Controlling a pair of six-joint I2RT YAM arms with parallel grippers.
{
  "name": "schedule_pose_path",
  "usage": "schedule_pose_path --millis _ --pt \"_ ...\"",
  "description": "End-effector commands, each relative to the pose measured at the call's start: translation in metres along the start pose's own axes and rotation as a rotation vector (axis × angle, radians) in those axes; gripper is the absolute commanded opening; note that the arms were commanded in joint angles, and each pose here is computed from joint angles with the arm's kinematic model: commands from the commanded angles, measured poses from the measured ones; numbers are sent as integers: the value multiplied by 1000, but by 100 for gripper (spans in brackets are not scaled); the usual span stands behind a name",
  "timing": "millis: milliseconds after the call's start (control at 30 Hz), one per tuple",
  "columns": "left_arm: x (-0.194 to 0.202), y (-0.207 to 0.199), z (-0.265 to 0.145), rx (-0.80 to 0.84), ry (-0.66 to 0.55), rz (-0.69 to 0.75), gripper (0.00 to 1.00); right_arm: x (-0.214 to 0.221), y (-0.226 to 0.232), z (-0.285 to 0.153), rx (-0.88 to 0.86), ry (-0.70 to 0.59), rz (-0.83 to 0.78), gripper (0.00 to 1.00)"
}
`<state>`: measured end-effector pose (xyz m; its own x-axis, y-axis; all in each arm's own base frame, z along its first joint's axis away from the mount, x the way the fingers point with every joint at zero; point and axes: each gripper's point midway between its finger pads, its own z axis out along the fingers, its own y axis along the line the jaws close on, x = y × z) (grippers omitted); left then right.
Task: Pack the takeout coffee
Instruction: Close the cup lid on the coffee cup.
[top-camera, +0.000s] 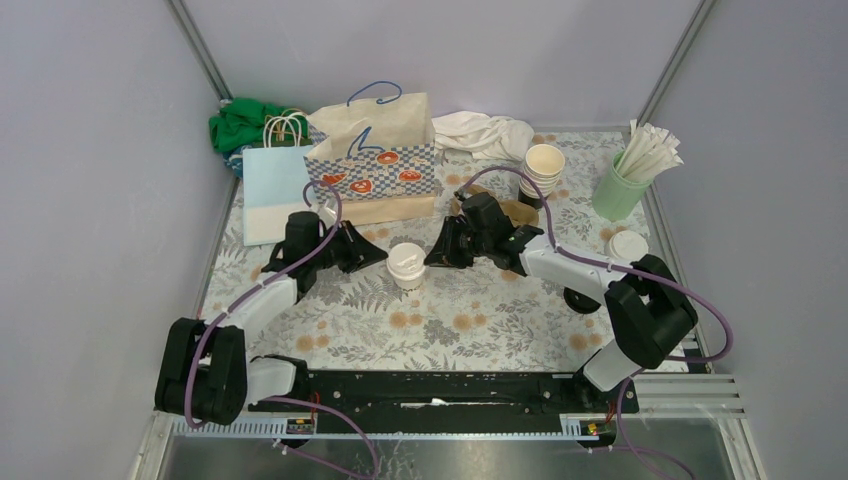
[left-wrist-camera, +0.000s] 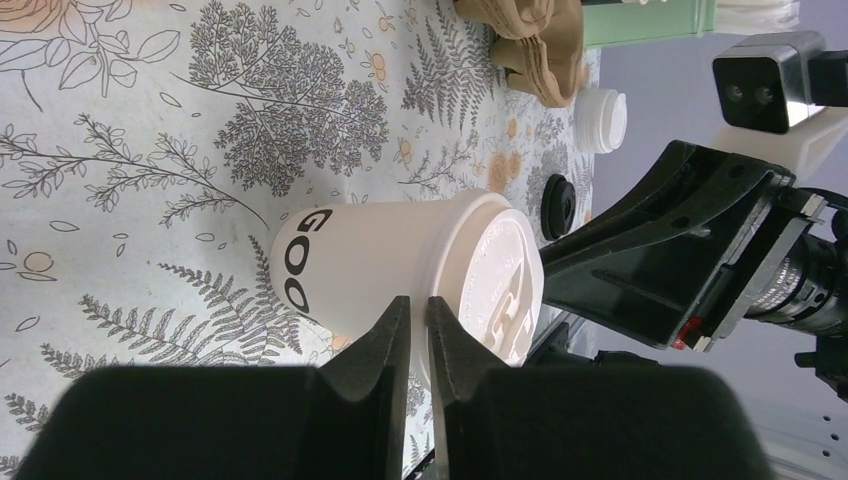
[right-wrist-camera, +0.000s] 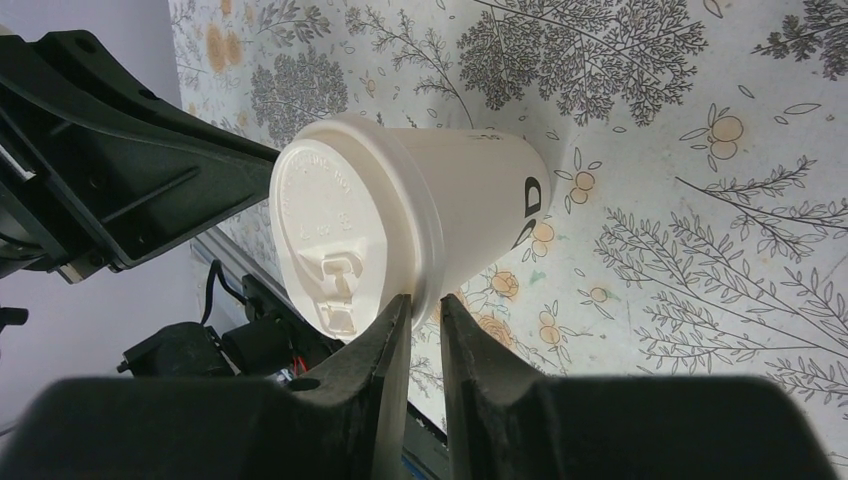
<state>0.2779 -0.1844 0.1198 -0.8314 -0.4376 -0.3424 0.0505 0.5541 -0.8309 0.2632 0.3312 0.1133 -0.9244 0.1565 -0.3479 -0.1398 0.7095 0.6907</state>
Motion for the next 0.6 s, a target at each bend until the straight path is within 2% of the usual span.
schedule_pose_path --millis 0,167,300,367,500,567 --pt "1 7 -4 -88 8 30 16 -19 12 -16 10 -72 -56 24" --pt "-21 -18 -13 -91 -31 84 22 -37 22 -34 46 -119 -128 30" --pt "-34 -33 -21 -95 -55 124 28 -44 27 -45 55 -148 -168 39" --pt "-40 -39 -28 -110 -75 154 32 -44 31 -49 57 -141 -206 53" --pt "-52 -48 -45 -153 -134 216 39 -40 43 -52 144 -115 -344 96" --pt "-58 -52 -54 -175 -165 241 44 -35 51 -51 199 -119 -426 99"
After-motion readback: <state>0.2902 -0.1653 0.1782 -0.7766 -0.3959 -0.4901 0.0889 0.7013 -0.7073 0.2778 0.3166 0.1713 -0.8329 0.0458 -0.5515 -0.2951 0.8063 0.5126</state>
